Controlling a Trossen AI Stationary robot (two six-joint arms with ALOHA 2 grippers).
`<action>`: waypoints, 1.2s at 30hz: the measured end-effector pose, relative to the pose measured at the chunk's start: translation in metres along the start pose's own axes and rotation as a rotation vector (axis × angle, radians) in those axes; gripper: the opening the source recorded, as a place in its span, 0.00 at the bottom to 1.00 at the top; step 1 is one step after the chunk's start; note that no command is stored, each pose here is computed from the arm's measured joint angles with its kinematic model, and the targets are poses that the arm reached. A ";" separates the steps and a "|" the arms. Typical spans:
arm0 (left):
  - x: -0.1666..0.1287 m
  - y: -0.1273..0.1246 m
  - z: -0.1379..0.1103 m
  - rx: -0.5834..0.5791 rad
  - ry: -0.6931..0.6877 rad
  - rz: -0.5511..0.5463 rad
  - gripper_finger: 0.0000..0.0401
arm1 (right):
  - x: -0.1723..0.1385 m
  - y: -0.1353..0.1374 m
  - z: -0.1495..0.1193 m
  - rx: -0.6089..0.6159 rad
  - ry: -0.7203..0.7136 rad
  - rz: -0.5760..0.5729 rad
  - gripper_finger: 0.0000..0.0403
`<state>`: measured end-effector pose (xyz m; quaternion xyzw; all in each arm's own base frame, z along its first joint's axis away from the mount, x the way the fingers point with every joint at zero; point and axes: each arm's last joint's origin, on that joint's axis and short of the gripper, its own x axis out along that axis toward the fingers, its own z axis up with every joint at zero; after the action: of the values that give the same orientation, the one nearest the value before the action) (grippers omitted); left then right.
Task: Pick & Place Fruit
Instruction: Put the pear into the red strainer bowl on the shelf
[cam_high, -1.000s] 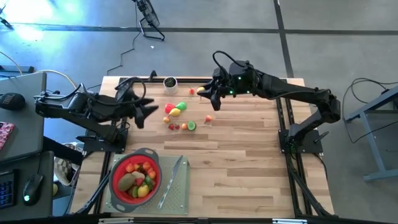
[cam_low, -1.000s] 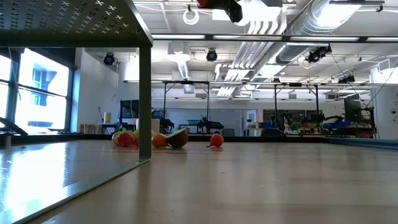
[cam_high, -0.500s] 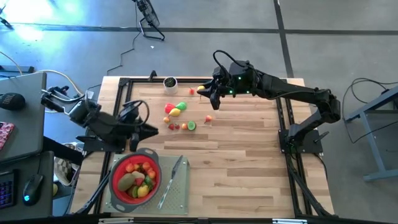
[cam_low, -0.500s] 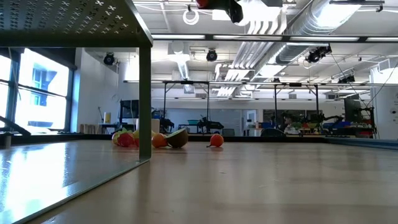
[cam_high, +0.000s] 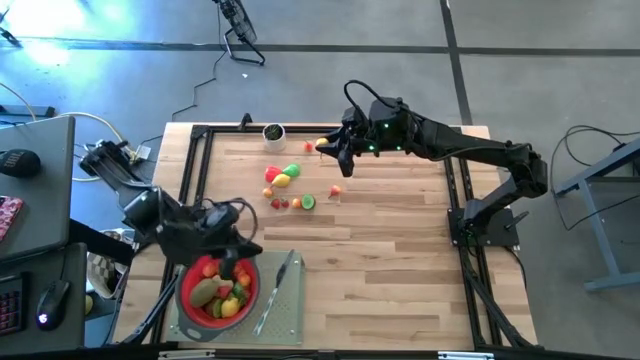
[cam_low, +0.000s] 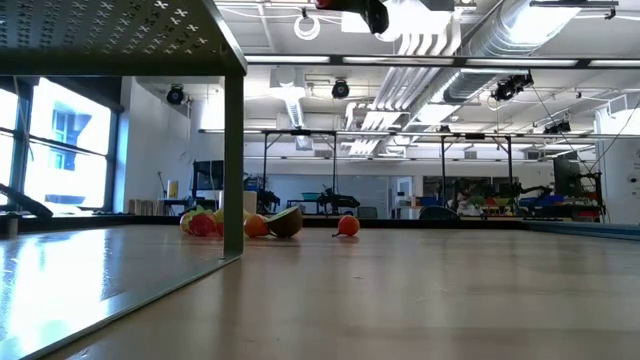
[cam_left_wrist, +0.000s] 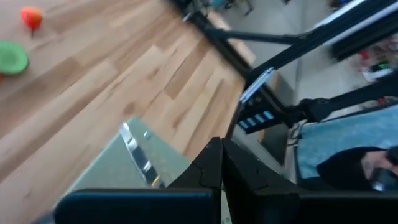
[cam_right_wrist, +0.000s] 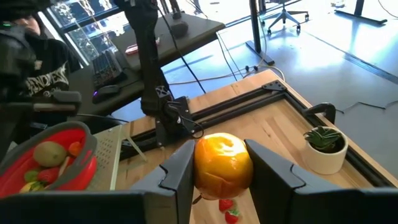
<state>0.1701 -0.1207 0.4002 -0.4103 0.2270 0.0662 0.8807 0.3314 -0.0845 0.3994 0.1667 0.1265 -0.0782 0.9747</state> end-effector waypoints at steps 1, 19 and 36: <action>0.002 -0.005 0.000 -0.005 0.014 0.027 0.00 | 0.000 0.000 0.000 -0.001 0.001 0.003 0.29; 0.042 -0.053 -0.020 0.004 0.540 0.556 0.00 | 0.000 0.001 0.000 -0.028 0.010 0.044 0.32; 0.087 -0.053 -0.048 -0.034 0.534 0.694 0.00 | 0.000 0.002 0.000 -0.048 0.009 0.076 0.30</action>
<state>0.2471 -0.1981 0.3702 -0.3269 0.5701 0.2537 0.7097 0.3320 -0.0825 0.4003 0.1484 0.1264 -0.0373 0.9801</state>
